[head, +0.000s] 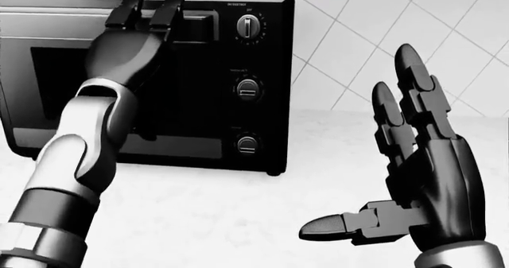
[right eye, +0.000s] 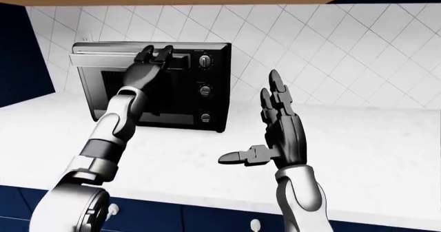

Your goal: Open the toaster oven door.

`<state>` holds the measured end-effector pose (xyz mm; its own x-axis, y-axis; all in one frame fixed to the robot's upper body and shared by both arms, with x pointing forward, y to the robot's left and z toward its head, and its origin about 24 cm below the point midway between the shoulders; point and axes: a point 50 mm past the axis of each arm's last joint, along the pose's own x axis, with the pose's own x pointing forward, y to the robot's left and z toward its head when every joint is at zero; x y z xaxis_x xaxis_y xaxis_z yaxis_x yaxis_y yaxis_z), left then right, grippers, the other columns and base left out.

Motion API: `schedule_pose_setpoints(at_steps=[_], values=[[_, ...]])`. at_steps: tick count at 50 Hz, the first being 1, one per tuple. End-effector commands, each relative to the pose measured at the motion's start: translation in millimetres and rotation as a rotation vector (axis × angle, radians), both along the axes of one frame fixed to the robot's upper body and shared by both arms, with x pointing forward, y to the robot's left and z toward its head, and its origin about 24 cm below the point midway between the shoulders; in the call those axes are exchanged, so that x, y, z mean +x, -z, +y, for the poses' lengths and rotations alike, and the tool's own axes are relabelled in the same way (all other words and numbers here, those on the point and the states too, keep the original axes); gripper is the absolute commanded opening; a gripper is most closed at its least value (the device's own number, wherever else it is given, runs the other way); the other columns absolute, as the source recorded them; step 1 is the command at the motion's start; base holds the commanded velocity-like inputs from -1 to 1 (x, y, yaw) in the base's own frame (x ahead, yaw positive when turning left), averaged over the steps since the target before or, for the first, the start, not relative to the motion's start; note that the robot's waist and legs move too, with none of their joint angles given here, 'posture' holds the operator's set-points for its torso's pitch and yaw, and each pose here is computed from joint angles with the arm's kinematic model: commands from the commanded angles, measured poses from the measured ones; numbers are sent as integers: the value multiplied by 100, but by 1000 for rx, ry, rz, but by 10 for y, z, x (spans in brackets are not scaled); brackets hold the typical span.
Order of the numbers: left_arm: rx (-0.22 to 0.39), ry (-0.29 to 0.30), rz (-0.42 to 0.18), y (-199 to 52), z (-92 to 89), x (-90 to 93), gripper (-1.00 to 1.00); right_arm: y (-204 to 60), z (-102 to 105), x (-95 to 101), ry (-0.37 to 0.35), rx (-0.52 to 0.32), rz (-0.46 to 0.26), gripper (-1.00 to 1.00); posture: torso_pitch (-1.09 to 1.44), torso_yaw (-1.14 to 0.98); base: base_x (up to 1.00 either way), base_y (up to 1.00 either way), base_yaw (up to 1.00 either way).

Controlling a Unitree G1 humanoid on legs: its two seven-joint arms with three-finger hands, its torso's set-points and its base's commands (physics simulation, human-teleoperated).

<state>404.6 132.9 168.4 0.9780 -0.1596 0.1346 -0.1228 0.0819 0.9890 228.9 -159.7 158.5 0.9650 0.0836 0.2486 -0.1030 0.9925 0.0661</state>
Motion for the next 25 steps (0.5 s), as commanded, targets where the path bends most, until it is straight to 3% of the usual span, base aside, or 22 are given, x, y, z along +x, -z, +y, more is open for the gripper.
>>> schedule_pose_setpoints(at_steps=[1, 9, 25], values=[[-6, 12, -68, -206, -31, 31, 100, -121, 9, -10, -4, -2, -72, 100, -62, 0, 0, 0, 0], [6, -3, -31, -189, -10, 160, 100, -100, 6, 4, -4, -1, -72, 100, -62, 0, 0, 0, 0], [0, -24, 42, -43, 26, 177, 100, -80, 12, 5, -4, 5, -65, 100, -62, 0, 0, 0, 0]])
